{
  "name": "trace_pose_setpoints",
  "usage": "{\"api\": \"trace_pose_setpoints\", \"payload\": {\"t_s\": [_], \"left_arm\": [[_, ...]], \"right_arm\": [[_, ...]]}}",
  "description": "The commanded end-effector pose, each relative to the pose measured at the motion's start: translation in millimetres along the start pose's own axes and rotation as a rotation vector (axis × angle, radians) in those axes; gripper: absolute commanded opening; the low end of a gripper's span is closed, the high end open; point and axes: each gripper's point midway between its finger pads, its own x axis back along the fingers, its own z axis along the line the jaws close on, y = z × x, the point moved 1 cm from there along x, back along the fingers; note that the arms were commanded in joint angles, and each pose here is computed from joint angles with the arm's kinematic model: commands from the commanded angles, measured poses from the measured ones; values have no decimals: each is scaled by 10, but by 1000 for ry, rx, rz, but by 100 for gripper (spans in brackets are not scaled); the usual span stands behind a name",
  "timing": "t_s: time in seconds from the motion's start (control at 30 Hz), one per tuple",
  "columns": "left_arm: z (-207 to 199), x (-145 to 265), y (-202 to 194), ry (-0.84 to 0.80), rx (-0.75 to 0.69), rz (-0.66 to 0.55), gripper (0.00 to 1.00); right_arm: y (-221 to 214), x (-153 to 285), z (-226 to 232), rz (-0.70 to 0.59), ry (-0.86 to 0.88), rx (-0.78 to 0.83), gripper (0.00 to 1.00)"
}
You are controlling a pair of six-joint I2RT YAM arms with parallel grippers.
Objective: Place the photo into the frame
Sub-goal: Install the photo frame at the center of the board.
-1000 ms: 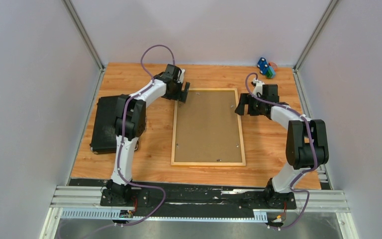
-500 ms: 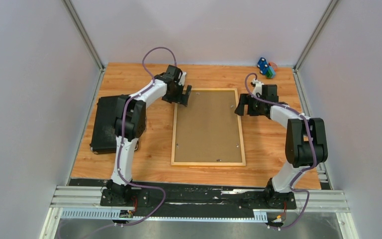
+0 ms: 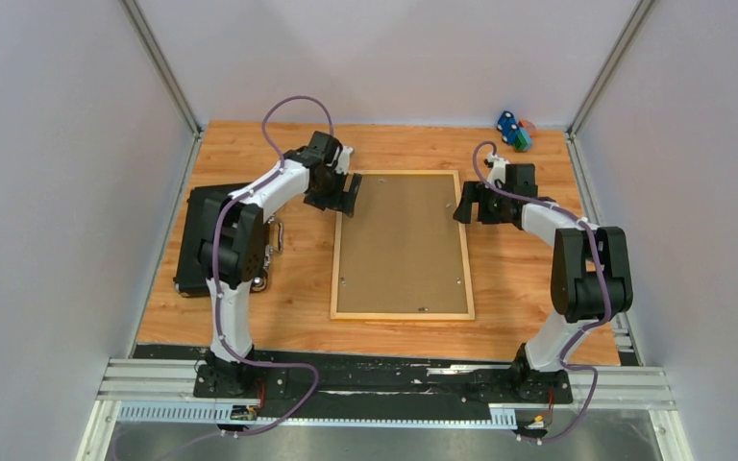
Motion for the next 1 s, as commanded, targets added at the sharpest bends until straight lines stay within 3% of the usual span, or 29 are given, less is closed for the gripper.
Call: {"api": "trace_pose_setpoints", "payload": {"t_s": [0.0, 0.43, 0.97], "left_arm": [[-12, 169, -116, -37, -24, 0, 87], [-102, 61, -489, -126, 4, 86, 54], [-124, 34, -661, -141, 38, 116, 39]], "right_arm": [[209, 19, 24, -51, 7, 20, 82], [204, 15, 4, -49, -4, 20, 82], [186, -28, 12, -39, 4, 19, 82]]}}
